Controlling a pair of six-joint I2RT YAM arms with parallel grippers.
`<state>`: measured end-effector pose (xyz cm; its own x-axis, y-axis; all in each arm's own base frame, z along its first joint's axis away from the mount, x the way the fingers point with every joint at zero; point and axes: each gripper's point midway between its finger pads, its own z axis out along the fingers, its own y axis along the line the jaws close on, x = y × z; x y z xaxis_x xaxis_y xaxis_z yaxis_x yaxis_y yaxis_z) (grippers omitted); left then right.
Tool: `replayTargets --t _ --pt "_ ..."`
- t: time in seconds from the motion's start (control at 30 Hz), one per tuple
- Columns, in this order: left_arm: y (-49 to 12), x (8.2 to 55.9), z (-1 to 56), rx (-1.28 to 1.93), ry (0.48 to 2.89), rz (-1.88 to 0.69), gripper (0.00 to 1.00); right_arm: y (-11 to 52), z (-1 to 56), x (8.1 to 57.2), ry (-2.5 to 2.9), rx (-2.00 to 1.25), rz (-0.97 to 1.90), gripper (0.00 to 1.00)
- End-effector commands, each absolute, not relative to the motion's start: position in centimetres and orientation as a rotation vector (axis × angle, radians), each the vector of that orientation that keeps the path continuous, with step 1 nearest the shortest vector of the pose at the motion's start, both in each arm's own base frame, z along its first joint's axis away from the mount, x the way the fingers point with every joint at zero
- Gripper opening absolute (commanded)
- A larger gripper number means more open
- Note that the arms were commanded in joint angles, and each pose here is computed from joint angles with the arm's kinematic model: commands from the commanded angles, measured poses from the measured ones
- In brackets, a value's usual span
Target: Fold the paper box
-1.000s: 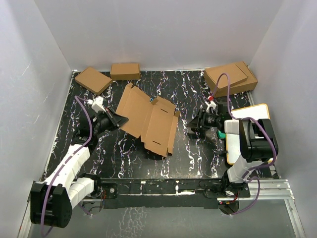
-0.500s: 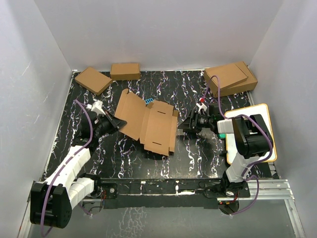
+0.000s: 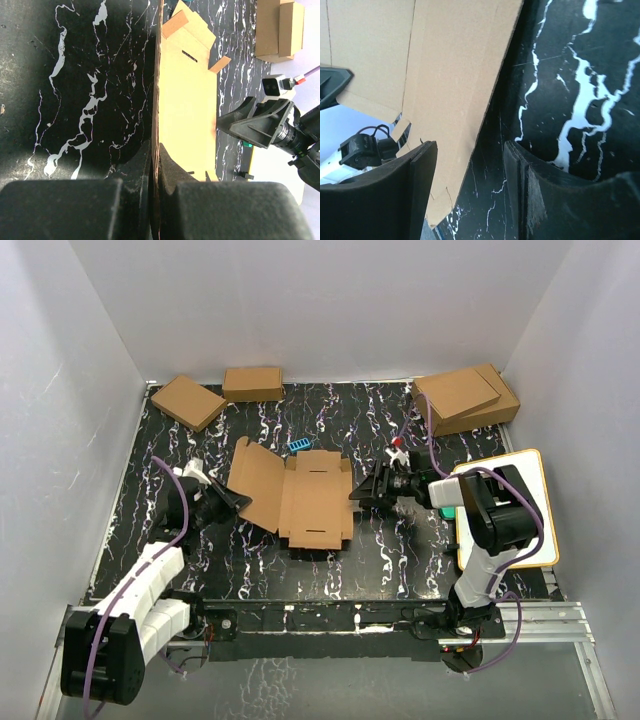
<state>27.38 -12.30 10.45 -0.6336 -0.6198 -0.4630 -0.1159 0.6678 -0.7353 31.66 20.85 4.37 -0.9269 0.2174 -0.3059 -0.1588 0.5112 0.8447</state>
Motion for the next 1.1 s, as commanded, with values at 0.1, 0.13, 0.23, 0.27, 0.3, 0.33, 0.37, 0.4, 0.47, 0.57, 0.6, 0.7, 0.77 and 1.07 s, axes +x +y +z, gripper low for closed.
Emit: replayTargets --t 0.1,0.13,0.23,0.27,0.3,0.33,0.37,0.4,0.47,0.57,0.6,0.7,0.77,1.07 --pt "-13.5 27.9 11.6 -0.495 2.12 -0.962 0.0 22.3 3.5 32.6 2.411 -0.045 1.278 0.56" --pt "-13.6 27.8 11.6 -0.483 2.125 -0.969 0.0 22.4 3.7 32.6 2.403 -0.065 1.273 0.52" --pt "-13.8 27.9 11.7 -0.45 2.128 -0.97 0.0 22.9 4.4 32.7 2.377 -0.126 1.23 0.42" --pt "-13.9 28.0 11.8 -0.442 2.126 -0.972 0.0 23.1 4.6 32.8 2.368 -0.146 1.213 0.37" --pt "-13.9 28.0 11.9 -0.432 2.123 -0.972 0.0 23.2 4.8 32.8 2.364 -0.164 1.194 0.33" --pt "-14.0 28.1 12.2 -0.417 2.117 -0.974 0.0 23.4 4.8 32.8 2.364 -0.185 1.169 0.32" --pt "-14.0 28.1 12.4 -0.402 2.112 -0.972 0.0 23.4 4.7 32.9 2.366 -0.201 1.139 0.3" --pt "-14.1 28.2 12.7 -0.383 2.107 -0.969 0.0 23.5 4.5 33.1 2.369 -0.213 1.095 0.28" --pt "-14.1 28.3 13.4 -0.336 2.088 -0.954 0.0 23.8 4.1 33.1 2.381 -0.252 1.033 0.28" --pt "-14.4 28.3 14.0 -0.282 2.076 -0.938 0.0 24.6 5.5 33.0 2.34 -0.318 1.012 0.29" --pt "-14.6 28.4 14.2 -0.266 2.074 -0.939 0.0 24.8 5.6 33.0 2.336 -0.329 1.006 0.3" --pt "-15.4 28.4 14.5 -0.213 2.08 -0.933 0.0 25.1 5.9 32.9 2.329 -0.352 1.007 0.33" --pt "-16.2 28.5 14.8 -0.168 2.085 -0.916 0.0 25.4 6.1 32.7 2.321 -0.369 1.019 0.35" --pt "-18.3 28.7 14.2 -0.062 2.162 -0.808 0.0 26.3 6.9 31.8 2.293 -0.431 1.098 0.42"
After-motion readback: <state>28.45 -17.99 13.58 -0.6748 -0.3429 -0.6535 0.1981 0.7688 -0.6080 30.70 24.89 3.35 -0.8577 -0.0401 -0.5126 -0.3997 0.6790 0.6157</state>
